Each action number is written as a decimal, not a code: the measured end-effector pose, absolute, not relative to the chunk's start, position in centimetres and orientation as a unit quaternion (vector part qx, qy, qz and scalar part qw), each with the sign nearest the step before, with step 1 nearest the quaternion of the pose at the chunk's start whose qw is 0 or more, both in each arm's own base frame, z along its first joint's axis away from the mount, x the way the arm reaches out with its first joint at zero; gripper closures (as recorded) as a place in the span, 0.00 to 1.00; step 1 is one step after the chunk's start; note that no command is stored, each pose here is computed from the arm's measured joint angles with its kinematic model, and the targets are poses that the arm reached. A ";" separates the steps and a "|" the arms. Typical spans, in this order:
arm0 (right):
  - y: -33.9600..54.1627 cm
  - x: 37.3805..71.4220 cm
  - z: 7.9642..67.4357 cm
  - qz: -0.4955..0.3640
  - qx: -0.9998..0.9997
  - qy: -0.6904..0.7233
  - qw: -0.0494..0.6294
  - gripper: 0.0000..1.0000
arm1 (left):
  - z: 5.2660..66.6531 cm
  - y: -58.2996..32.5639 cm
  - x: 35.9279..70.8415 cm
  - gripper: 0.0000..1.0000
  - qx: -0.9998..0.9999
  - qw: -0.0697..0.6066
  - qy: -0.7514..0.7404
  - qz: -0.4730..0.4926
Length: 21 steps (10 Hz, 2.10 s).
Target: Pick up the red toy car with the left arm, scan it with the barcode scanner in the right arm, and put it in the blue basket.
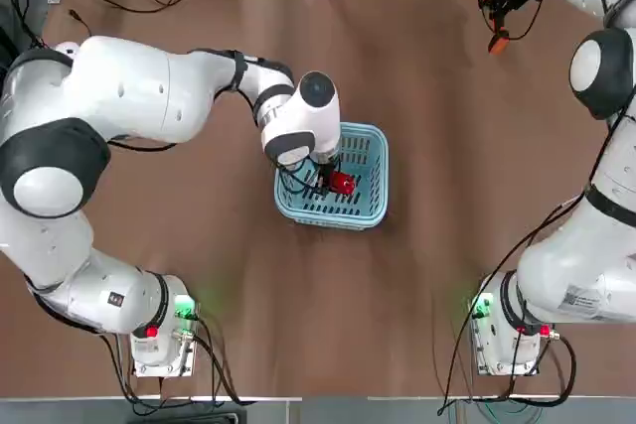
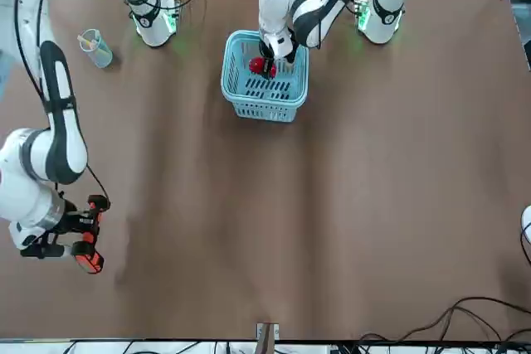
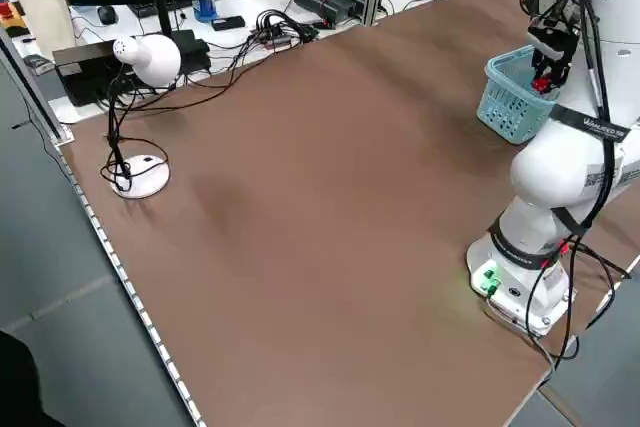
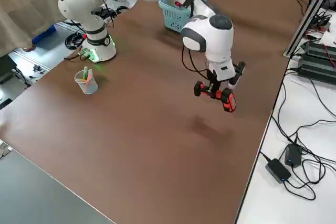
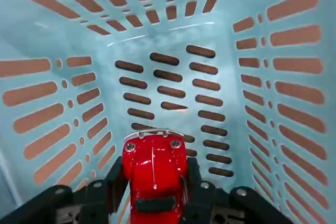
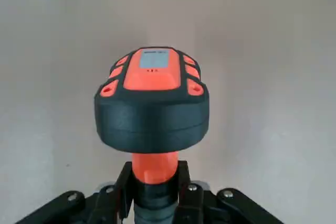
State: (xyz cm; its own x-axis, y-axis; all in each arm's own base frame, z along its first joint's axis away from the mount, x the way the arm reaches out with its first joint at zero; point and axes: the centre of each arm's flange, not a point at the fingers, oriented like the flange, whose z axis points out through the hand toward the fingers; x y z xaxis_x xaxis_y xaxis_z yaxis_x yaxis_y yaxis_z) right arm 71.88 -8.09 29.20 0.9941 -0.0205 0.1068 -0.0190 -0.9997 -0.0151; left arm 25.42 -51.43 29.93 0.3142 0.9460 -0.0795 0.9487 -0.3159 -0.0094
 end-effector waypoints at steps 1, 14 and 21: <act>-8.1 71.8 27.9 -0.055 -0.998 0.010 0.006 0.63 | 29.7 -51.7 25.4 0.51 0.813 0.019 0.581 -0.037; -8.5 71.3 22.0 -0.085 -0.996 0.015 0.000 0.63 | 22.7 -54.7 26.7 0.51 0.840 -0.001 0.543 -0.009; -8.9 71.2 21.8 -0.080 -0.997 0.018 -0.001 0.06 | 22.2 -54.6 26.9 0.50 0.841 -0.004 0.541 -0.007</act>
State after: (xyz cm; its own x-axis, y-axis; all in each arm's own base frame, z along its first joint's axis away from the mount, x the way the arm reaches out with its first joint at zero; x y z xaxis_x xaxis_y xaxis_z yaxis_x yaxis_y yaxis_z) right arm 71.19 -8.91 21.82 0.9865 -0.0352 0.1597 -0.0355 -0.9994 -0.0008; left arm 26.92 -54.58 22.17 0.4137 0.9104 -0.0073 0.9103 -0.4137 -0.0133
